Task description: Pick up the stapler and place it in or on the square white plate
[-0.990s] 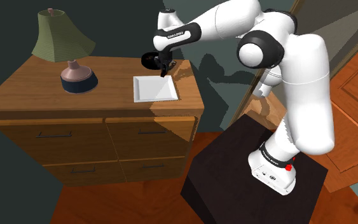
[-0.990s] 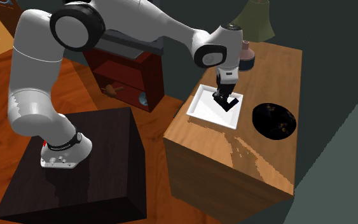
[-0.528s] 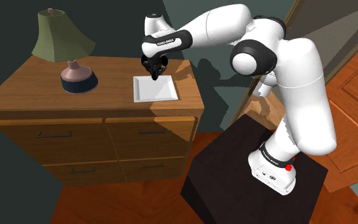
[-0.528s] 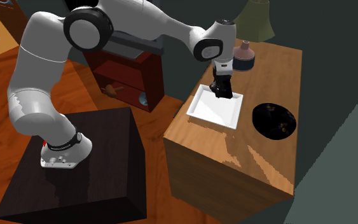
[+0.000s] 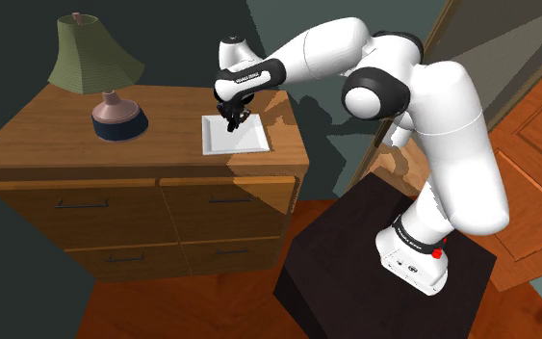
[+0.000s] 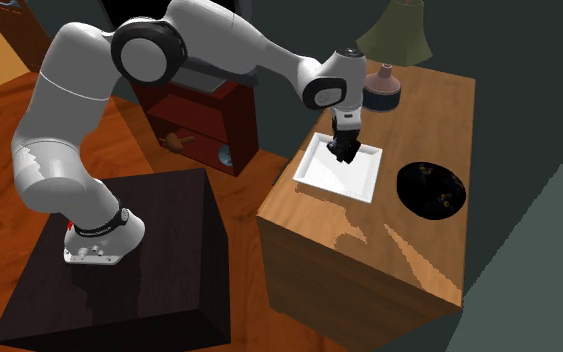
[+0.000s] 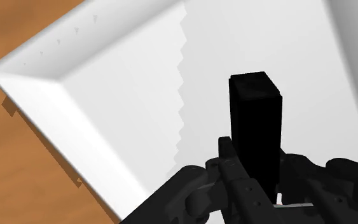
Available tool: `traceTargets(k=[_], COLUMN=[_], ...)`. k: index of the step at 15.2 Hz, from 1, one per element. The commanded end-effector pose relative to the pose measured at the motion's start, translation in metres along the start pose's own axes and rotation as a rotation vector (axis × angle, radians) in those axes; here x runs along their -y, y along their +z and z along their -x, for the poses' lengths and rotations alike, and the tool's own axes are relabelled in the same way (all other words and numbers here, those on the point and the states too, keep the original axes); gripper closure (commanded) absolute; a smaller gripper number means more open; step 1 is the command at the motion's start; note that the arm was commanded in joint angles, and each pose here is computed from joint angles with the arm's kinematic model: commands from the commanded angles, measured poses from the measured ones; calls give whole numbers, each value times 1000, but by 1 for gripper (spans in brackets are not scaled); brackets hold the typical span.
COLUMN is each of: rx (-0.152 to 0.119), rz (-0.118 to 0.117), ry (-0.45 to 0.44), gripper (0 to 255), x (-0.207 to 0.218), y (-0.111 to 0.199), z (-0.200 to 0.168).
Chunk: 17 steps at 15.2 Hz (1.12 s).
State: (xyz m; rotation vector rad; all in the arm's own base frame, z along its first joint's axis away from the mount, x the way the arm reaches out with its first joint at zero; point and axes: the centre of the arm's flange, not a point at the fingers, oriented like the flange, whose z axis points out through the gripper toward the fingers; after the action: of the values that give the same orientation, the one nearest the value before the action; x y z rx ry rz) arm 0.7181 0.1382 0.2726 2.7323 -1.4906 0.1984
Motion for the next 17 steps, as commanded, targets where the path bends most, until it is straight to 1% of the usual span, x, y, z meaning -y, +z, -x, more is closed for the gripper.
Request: traceTargets(k=[1, 6, 7, 10, 11, 17], rx=[0, 0, 0, 95, 104, 104], rz=[0, -2, -2, 5, 6, 6], ry=[0, -1, -1, -16, -18, -18], gripper=[255, 255, 0, 0, 0, 0], x=[0, 0, 0, 2, 2, 2], y=[7, 6, 6, -18, -19, 12], z=[0, 0, 0, -46, -50, -47])
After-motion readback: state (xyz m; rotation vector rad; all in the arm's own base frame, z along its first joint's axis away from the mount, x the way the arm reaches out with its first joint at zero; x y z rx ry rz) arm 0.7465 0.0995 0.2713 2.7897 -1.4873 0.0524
